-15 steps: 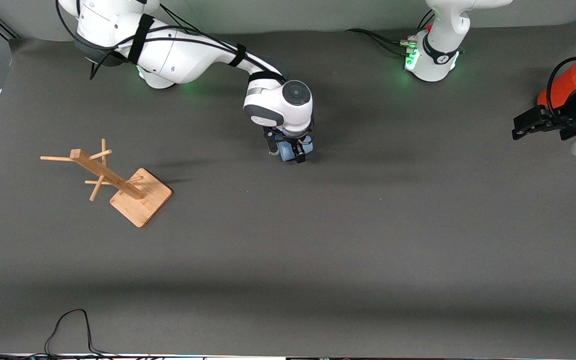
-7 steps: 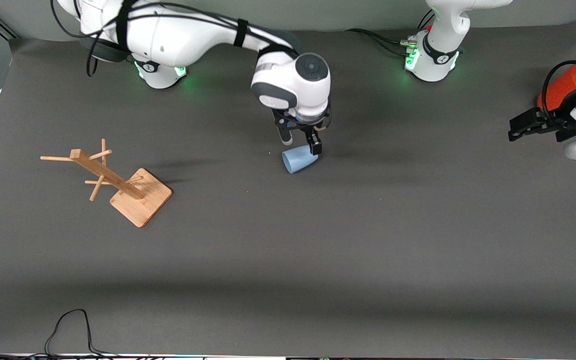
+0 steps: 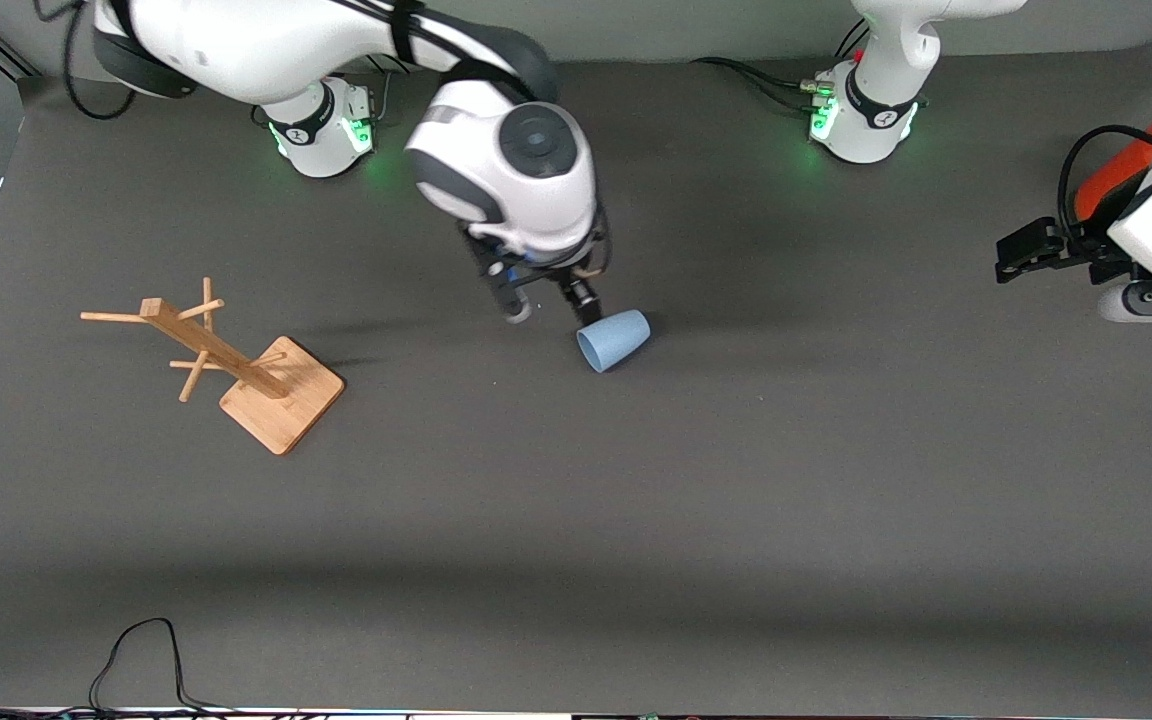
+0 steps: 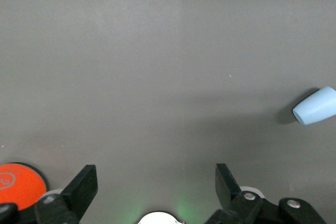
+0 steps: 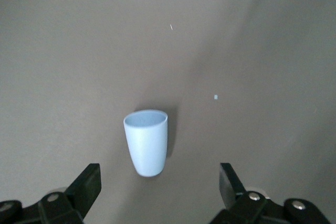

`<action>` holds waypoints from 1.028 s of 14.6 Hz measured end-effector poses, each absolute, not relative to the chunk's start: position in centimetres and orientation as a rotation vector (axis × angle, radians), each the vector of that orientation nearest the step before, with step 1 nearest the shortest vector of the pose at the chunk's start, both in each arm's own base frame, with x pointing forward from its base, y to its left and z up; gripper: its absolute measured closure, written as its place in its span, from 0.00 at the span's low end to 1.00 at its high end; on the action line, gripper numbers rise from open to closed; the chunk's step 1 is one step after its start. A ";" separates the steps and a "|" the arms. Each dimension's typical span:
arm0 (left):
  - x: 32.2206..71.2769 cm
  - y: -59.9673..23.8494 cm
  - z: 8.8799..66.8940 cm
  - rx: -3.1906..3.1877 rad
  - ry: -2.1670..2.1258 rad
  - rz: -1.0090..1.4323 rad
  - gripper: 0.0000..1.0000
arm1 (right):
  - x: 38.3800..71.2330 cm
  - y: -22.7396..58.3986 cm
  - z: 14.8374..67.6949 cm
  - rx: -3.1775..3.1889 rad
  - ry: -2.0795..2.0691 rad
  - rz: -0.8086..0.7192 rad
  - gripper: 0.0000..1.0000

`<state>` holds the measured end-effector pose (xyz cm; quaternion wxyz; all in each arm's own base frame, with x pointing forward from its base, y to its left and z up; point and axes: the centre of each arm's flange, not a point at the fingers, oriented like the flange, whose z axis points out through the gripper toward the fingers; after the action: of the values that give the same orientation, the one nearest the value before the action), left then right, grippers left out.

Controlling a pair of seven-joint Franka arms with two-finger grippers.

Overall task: Rotate and upright cup with both arms
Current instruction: 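Move the right gripper to the mug tree while the left gripper reaches the cup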

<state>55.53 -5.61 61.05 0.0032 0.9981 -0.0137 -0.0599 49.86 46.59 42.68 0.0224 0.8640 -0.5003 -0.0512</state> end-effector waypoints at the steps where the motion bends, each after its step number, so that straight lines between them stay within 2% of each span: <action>1: 55.5 -6.3 60.6 3.131 -0.029 -0.194 0.00 | 51.4 44.4 43.8 2.712 -1.506 -0.179 0.00; 7: 56.2 -12.7 57.1 3.145 0.118 -0.194 0.00 | 57.9 31.7 49.2 2.926 -1.204 -0.249 0.00; 9: 56.6 -15.9 55.4 3.149 0.205 -0.198 0.00 | 59.4 26.4 52.4 3.024 -1.090 -0.209 0.00; 12: 56.4 -20.7 52.2 3.168 0.303 -0.254 0.00 | 59.8 20.0 56.0 3.107 -0.841 -0.087 0.00; 15: 55.7 -25.3 48.9 3.223 0.358 -0.297 0.00 | 59.8 14.7 57.4 3.159 -0.653 -0.046 0.00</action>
<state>55.69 -25.34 48.87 -0.0573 0.9881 0.1097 -0.0910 59.79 14.70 57.41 -0.0423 0.9783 -0.2023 -0.0141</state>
